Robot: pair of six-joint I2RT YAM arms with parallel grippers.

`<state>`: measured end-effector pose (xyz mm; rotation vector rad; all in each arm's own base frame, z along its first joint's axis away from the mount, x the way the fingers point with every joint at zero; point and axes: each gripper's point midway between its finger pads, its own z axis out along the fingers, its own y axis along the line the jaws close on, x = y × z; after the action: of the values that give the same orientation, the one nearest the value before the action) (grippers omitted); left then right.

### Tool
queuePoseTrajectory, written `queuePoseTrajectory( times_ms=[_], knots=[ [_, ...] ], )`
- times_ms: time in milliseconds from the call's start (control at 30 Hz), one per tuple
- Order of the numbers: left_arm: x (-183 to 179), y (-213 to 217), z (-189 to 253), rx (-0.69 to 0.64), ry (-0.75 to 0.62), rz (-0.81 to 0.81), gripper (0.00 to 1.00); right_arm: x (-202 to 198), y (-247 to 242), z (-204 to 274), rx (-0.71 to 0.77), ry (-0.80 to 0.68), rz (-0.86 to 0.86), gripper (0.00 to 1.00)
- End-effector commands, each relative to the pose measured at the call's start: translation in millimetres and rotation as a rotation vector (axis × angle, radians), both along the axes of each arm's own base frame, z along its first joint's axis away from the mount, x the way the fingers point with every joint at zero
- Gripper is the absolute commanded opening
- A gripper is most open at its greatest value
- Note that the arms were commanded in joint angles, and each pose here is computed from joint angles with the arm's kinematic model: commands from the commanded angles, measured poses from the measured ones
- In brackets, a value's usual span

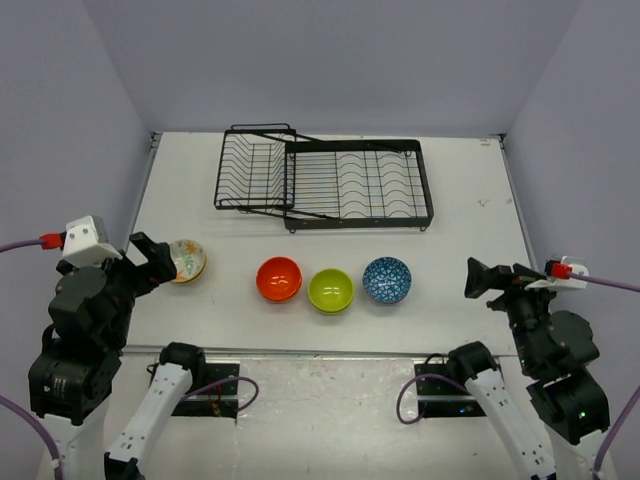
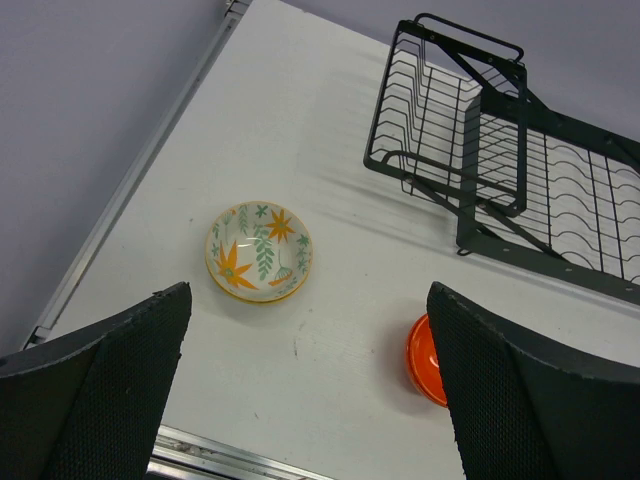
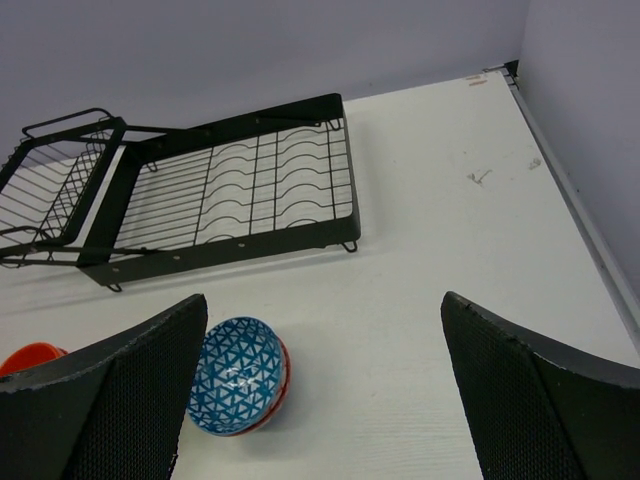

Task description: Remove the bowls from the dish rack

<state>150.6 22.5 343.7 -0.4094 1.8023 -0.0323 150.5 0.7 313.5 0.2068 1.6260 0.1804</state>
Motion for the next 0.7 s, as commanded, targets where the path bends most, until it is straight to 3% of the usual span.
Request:
queuePoseTrajectory(
  times_ms=[0, 667],
  knots=[
    [-6.4, 0.0, -5.0, 0.019, 0.017, -0.017, 1.00, 0.3, -6.4, -1.0, -0.021, -0.015, -0.027, 0.99],
    [-4.9, -9.6, -31.2, -0.082, -0.044, -0.028, 1.00, 3.2, -8.6, -8.1, -0.005, 0.009, -0.053, 0.99]
  ],
)
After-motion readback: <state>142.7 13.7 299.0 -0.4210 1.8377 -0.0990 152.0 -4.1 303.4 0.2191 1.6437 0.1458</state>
